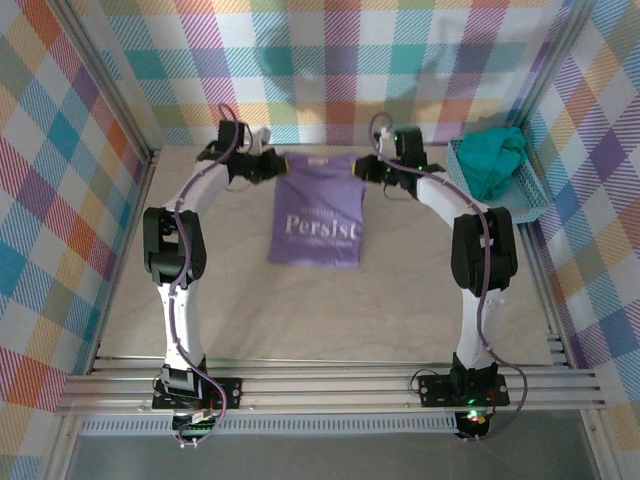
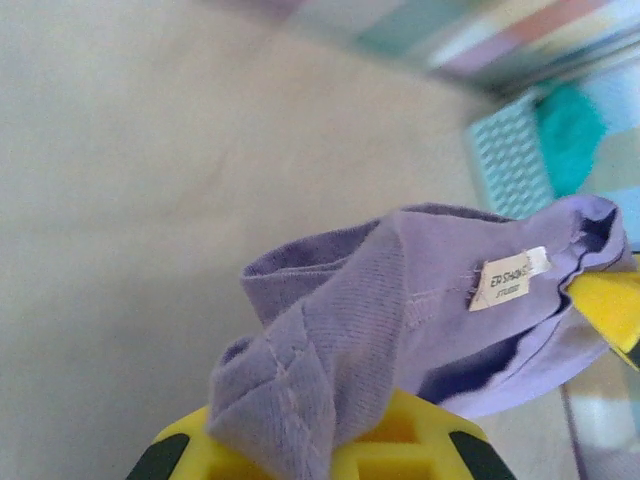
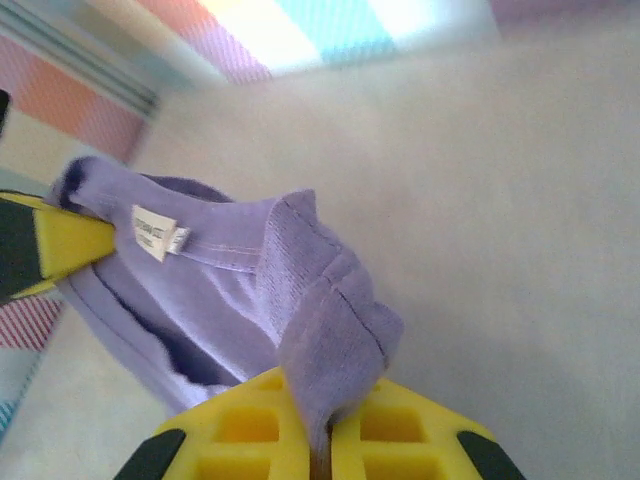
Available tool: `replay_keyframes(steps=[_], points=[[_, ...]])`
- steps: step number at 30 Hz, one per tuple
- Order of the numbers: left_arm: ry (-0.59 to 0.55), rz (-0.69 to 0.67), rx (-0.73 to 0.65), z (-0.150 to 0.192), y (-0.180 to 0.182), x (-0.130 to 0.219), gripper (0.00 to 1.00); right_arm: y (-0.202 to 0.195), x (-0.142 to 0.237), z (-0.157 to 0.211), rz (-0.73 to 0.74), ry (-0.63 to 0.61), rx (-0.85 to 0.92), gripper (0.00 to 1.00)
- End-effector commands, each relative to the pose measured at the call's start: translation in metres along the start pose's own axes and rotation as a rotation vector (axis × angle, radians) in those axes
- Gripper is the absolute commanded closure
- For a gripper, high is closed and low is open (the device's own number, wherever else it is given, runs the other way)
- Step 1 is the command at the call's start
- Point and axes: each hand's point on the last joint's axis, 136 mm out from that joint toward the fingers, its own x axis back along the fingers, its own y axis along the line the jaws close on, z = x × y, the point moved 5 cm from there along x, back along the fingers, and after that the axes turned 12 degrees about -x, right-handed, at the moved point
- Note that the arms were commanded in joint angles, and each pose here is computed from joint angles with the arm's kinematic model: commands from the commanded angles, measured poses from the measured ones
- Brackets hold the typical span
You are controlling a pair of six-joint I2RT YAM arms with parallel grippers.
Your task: Fold the inside-out t-shirt
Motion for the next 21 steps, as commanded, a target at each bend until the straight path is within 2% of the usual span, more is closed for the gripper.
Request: replay_keyframes(steps=[1,3,7,11,17,21], points=[[-0.109,0.053,-0.048,-0.042,-0.036,0.039,1.00,0.060,0.040,-0.051,-0.166,-0.140,0.166,1.00],[-0.127,0.058,-0.061,-0.042,-0.044,0.048,1.00,0.073,0.050,-0.053,-0.203,-0.144,0.219,1.00],[-0.135,0.058,-0.032,-0.005,-0.044,0.055,1.00,0.079,0.064,-0.024,-0.276,-0.106,0.226,1.00],[-0.126,0.075,0.015,0.056,-0.056,0.065,1.00,0.070,0.078,0.033,-0.267,-0.017,0.172,1.00],[0.017,0.057,0.008,0.169,-0.085,0.063,1.00,0.038,0.097,0.134,-0.166,0.124,0.029,1.00],[0.041,0.045,0.006,0.199,-0.095,0.062,1.00,0.019,0.101,0.163,-0.102,0.167,-0.025,1.00]])
